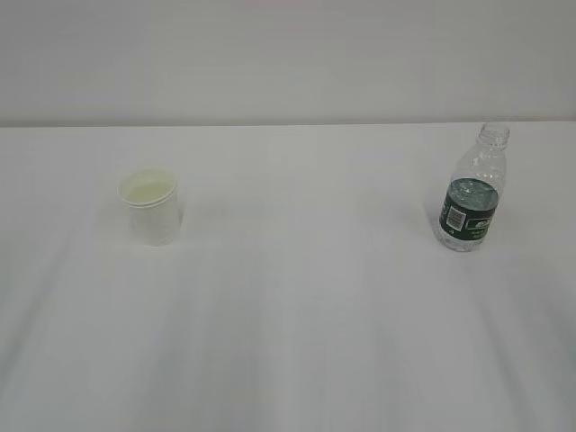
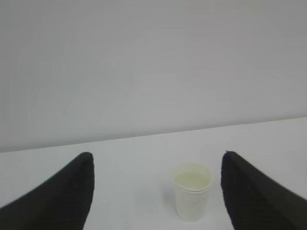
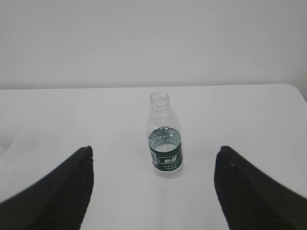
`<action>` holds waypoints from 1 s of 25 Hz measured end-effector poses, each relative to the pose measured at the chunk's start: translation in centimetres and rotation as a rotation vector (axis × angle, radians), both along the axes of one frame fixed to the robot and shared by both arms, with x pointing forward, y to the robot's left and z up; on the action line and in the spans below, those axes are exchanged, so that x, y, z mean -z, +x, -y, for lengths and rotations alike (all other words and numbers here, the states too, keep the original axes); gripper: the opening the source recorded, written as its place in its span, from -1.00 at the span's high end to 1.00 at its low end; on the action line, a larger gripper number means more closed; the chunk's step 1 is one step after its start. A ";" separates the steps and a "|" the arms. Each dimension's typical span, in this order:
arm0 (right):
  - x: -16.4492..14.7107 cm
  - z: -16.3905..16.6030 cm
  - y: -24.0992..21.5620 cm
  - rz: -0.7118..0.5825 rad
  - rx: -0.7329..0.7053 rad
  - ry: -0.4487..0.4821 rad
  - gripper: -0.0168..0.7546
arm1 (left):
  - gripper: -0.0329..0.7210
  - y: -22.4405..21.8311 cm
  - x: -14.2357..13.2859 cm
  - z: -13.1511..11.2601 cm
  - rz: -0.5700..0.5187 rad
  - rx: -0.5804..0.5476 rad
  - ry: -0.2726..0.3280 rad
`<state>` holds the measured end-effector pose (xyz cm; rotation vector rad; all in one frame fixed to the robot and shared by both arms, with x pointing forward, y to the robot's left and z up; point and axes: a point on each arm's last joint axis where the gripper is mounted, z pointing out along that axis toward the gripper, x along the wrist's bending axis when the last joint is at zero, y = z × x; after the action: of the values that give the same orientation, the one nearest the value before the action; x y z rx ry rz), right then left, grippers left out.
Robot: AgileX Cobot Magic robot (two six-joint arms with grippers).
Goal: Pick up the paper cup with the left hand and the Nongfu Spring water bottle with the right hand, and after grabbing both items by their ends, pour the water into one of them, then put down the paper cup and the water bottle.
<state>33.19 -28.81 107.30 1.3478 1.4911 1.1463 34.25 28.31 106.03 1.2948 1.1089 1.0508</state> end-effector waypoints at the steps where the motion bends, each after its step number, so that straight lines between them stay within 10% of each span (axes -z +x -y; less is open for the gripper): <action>1: -0.3 0.1 -0.4 -0.004 0.002 0.000 -0.57 | -0.66 -0.5 -0.1 -0.2 -0.009 -0.011 0.002; 14: -1.5 0.7 -4.5 -0.082 0.014 0.002 -0.57 | -0.64 -6.4 -3.6 -2.3 -0.148 -0.134 -0.019; 25: -1.2 1.3 -8.6 -0.228 0.011 -0.052 -0.57 | -0.48 -10.0 -4.5 -2.1 -0.443 -0.033 0.114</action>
<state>24.59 -30.10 108.47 1.4881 1.6606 0.9649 24.27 30.40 110.54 1.6562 1.4179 0.8811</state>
